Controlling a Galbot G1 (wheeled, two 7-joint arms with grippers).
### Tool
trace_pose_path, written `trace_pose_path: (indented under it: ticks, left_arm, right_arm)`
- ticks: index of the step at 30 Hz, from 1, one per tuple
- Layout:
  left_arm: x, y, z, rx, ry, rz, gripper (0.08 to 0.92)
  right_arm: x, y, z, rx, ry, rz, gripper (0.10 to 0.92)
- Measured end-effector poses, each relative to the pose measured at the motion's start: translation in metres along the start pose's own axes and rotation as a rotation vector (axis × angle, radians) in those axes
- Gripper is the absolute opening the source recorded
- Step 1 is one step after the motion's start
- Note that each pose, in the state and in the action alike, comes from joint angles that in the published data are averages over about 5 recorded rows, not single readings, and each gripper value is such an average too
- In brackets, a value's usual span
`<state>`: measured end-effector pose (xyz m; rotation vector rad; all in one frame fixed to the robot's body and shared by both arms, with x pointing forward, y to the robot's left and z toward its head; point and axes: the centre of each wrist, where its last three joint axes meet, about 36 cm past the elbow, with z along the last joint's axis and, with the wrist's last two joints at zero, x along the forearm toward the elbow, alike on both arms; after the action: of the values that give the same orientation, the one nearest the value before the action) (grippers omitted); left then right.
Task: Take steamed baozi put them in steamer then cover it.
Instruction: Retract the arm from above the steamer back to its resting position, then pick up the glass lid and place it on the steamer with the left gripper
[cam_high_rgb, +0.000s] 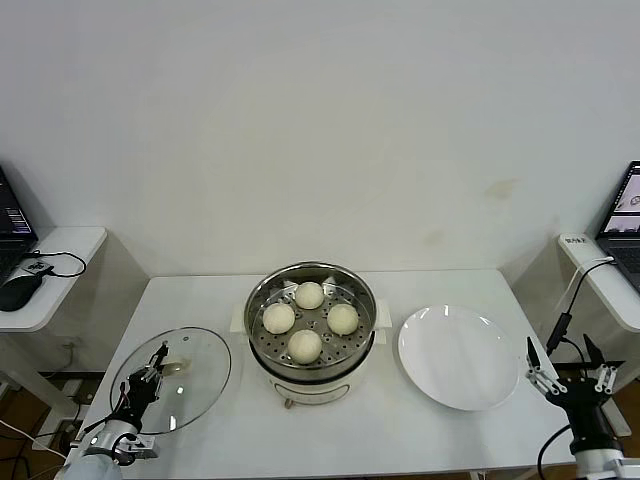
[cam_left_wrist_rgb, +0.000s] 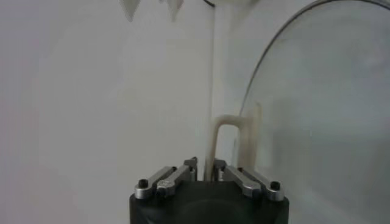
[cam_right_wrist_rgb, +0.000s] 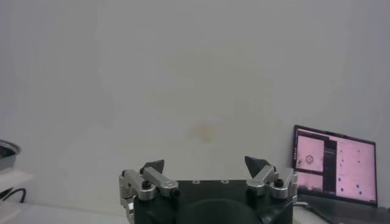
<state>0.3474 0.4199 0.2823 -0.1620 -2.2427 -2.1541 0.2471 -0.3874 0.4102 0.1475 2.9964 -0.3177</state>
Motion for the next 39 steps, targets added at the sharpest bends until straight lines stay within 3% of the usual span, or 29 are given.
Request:
trace_pose_path:
  ticks: [7, 13, 18, 22, 28, 39]
  left_arm:
    - [0.010, 0.033, 0.009, -0.044, 0.041, -0.054, 0.141]
    - [0.013, 0.081, 0.016, -0.078, 0.088, -0.102, 0.141]
    - [0.008, 0.122, 0.010, -0.085, 0.095, -0.133, 0.141]
    - [0.003, 0.150, -0.004, -0.081, 0.079, -0.150, 0.141]
    - [-0.007, 0.177, -0.042, -0.068, 0.015, -0.163, 0.141]
    - [-0.029, 0.182, -0.126, -0.007, -0.072, -0.117, 0.141]
  right_arm:
    - [-0.001, 0.003, 0.001, 0.009, 0.005, -0.026, 0.823]
    - [-0.002, 0.006, 0.005, 0.019, 0.019, -0.050, 0.823]
    - [-0.002, 0.012, 0.012, 0.023, 0.032, -0.063, 0.823]
    - [-0.001, 0.019, 0.019, 0.024, 0.044, -0.073, 0.823]
    - [0.000, 0.030, 0.028, 0.037, 0.062, -0.083, 0.823]
    - [0.001, 0.051, 0.044, 0.097, 0.086, -0.082, 0.823]
